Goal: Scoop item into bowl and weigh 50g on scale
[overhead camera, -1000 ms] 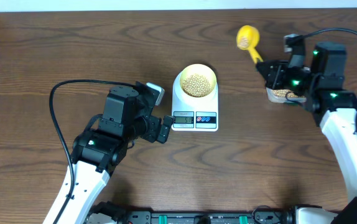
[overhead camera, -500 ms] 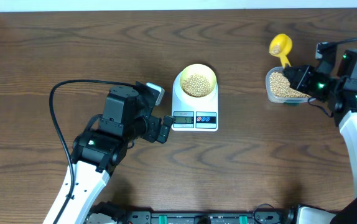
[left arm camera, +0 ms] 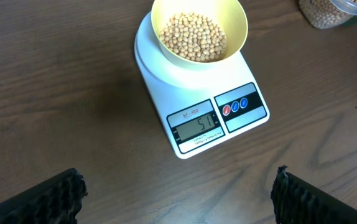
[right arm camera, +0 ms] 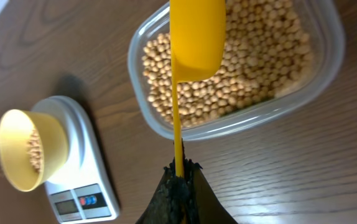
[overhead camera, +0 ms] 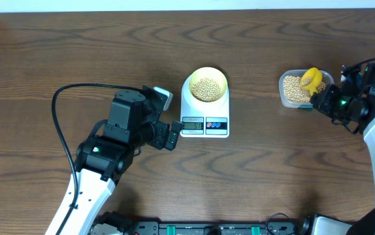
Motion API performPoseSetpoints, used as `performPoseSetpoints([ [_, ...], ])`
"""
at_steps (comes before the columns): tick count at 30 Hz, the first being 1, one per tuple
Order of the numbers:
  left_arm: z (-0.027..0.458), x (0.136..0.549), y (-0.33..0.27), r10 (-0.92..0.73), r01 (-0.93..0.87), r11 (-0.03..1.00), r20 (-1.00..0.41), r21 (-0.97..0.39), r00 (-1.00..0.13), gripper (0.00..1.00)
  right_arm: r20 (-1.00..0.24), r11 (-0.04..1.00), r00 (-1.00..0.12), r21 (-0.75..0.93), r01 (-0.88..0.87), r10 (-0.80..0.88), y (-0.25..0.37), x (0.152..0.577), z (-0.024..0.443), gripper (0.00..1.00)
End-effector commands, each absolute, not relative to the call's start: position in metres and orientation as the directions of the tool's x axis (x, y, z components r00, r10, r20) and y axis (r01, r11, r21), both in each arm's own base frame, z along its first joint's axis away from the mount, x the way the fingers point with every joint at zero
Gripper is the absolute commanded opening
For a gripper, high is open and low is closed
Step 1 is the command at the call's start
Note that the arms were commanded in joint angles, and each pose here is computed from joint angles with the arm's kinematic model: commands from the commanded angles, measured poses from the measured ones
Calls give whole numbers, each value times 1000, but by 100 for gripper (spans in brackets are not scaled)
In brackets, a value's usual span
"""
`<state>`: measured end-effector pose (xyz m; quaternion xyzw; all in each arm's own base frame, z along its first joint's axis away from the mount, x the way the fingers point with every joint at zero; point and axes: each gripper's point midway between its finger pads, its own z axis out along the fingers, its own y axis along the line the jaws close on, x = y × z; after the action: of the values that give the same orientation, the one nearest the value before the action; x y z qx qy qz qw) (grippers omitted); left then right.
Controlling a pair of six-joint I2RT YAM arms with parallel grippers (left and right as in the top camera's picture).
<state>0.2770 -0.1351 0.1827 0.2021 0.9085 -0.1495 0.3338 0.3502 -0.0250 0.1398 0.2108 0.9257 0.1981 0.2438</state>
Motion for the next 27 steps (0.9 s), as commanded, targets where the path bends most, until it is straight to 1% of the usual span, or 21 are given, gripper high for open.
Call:
performPoseSetpoints([
  [1,183,279,-133,270,464,876,-670,-127,-691,98,-447,899,-810,385,208,379,-32,349,145,2],
  [5,183,279,-133,269,464,877,-670,-127,-692,98,-483,955,-832,241,173,272,-44,346,138,2],
  [8,183,279,-133,269,464,877,-670,-127,-692,98,-481,984,-861,141,108,164,-43,342,133,1],
  [9,183,279,-133,269,464,877,-670,-127,-692,98,-475,994,-873,82,78,108,-42,340,131,1],
  [13,183,279,-133,269,464,877,-670,-127,-692,98,-470,996,-882,-69,49,11,-43,341,131,1],
  [17,183,279,-133,269,464,876,-670,-127,-692,98,-461,982,-887,-180,53,-37,-47,341,133,1],
  [19,183,279,-133,269,464,877,-670,-127,-692,98,-454,976,-888,-215,29,-74,-46,341,133,1],
  [23,183,279,-133,270,464,876,-670,-127,-691,98,-452,975,-885,-224,-4,-107,-37,342,134,1],
  [25,183,279,-133,269,464,877,-670,-127,-692,98,-455,976,-883,-219,-9,-110,-35,343,134,1],
  [27,183,279,-133,269,464,877,-670,-127,-692,98,-462,984,-880,-177,-32,-112,-26,344,133,1],
])
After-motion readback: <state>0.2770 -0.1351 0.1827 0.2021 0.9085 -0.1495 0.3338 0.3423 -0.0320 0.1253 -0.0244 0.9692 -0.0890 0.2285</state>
